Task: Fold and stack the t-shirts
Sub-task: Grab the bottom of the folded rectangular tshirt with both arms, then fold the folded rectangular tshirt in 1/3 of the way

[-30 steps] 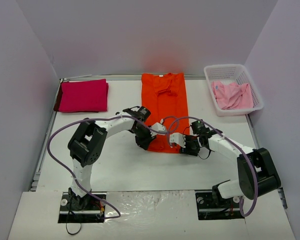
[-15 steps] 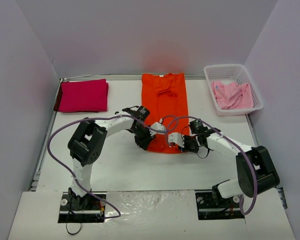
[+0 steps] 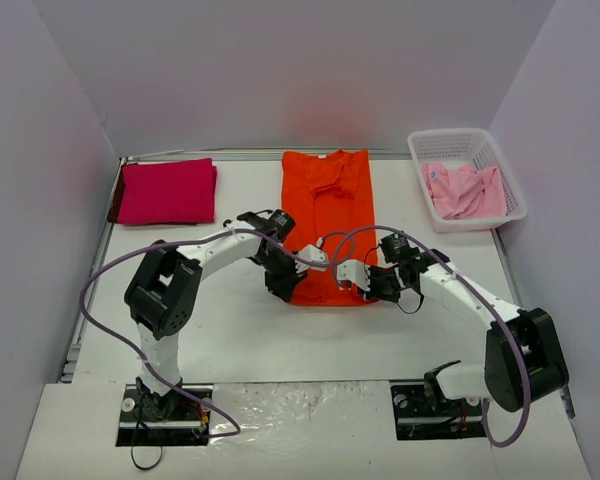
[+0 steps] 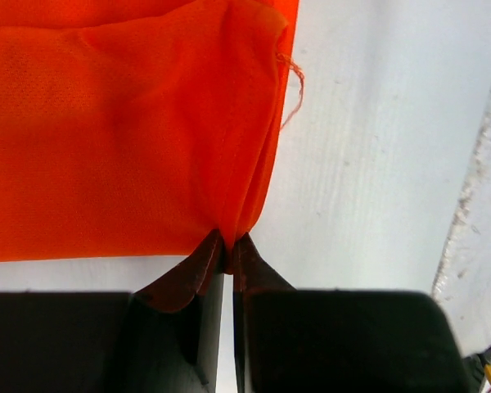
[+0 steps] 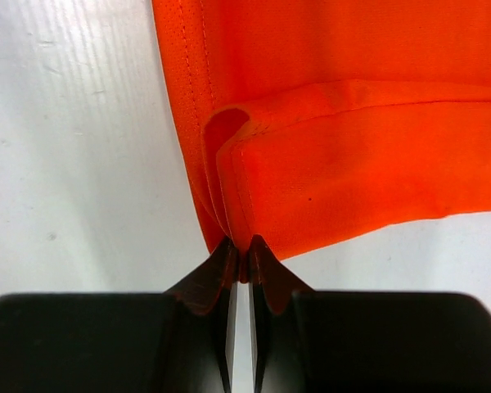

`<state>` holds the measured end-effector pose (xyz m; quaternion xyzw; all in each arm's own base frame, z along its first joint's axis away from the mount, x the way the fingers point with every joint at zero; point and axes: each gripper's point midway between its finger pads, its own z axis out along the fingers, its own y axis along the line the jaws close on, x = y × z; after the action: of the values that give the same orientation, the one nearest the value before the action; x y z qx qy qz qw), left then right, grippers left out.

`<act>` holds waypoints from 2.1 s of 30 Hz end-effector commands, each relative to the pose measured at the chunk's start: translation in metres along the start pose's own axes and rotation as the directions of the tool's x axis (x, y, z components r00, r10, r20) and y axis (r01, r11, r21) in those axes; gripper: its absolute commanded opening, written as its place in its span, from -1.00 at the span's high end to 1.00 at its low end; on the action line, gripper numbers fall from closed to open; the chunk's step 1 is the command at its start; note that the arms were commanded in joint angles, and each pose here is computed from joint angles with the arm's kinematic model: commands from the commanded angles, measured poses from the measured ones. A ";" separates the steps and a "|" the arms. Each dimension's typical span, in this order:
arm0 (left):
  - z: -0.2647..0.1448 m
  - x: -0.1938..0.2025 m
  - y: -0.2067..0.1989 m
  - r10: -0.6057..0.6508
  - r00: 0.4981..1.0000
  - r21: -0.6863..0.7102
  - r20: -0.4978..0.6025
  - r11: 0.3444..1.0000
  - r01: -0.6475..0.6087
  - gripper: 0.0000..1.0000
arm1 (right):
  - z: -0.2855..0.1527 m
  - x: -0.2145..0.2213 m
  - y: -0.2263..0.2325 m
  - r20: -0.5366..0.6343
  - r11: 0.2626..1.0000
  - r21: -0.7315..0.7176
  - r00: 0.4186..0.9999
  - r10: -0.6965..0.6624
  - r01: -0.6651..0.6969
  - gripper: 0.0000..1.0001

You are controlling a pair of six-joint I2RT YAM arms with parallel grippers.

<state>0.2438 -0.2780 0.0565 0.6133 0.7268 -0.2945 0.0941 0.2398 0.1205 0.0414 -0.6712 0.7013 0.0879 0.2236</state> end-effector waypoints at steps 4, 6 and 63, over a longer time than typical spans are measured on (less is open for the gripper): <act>-0.039 -0.010 -0.042 0.106 0.993 0.094 0.055 0.989 -0.111 0.95 | -0.031 -0.012 0.016 -0.006 1.000 -0.028 1.000 0.003 -0.004 1.00; -0.043 -0.011 -0.048 0.125 0.990 0.119 0.059 0.984 -0.131 0.95 | -0.036 -0.016 0.016 -0.003 1.000 -0.027 1.000 0.001 -0.001 1.00; -0.122 -0.052 0.018 0.140 0.987 -0.215 0.083 0.969 -0.119 0.95 | -0.084 -0.063 -0.084 0.111 0.999 0.045 0.994 0.015 -0.020 1.00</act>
<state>0.2864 -0.2551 0.1620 0.6273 0.7109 -0.2528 0.1928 0.2963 0.1315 0.1516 -0.6490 0.7039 0.1046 0.2691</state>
